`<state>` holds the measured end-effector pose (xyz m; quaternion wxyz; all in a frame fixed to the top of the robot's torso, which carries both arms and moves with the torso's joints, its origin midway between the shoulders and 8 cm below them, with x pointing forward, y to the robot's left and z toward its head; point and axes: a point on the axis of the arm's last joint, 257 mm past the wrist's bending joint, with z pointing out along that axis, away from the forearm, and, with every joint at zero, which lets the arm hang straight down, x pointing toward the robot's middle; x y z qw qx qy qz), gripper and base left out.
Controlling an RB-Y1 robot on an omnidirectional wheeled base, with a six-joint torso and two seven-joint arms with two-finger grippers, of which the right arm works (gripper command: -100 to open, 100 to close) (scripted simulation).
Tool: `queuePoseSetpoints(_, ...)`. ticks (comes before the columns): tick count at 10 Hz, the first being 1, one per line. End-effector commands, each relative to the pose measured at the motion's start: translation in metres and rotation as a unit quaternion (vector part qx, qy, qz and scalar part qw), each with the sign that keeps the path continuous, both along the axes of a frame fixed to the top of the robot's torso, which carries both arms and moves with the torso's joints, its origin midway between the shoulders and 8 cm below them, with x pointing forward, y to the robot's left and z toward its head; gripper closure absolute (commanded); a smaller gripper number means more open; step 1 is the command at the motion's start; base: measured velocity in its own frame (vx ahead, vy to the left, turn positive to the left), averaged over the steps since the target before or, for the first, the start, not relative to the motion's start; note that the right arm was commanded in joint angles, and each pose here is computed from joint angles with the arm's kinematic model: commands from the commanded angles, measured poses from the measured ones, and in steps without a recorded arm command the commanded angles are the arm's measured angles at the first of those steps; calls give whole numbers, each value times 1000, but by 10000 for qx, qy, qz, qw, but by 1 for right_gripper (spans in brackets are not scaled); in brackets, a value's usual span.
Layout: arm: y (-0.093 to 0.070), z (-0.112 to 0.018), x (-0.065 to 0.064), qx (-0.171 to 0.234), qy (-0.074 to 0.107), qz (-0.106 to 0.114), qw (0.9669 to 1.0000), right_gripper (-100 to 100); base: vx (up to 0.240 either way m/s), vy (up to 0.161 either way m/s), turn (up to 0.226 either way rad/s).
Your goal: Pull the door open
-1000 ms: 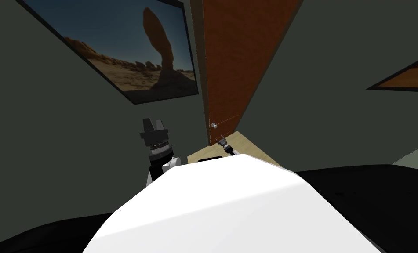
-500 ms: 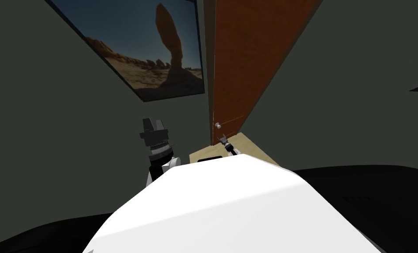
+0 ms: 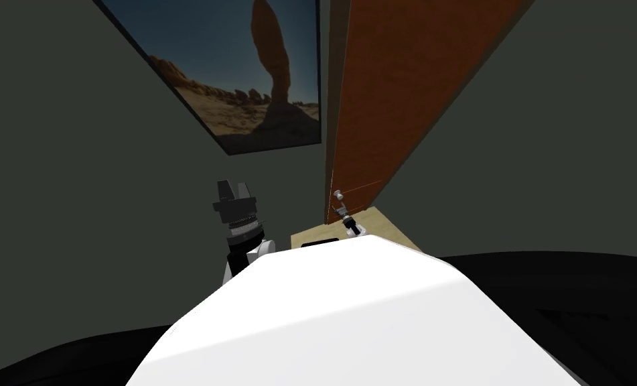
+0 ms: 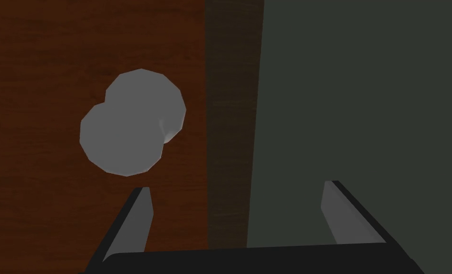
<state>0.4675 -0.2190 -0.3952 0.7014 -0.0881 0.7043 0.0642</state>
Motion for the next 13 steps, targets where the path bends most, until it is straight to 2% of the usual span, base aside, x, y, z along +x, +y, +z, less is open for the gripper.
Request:
queuePoseSetpoints(1, -7, 2, 7, 22, -2, -153, 9999, -100, 130, -49, 131)
queuePoseSetpoints(6, -14, 3, 24, 152, 16, -489, 9987, -100, 82, -88, 83)
queuePoseSetpoints(8, -11, 2, 23, 170, 29, -477, 9987, -100, 55, -94, 39)
queuePoseSetpoints(9, -11, 2, 23, 170, 29, -477, 9987, 100, -7, 8, -11)
queuePoseSetpoints(13, -11, 2, 23, 170, 29, -477, 9987, 100, -6, 15, -2)
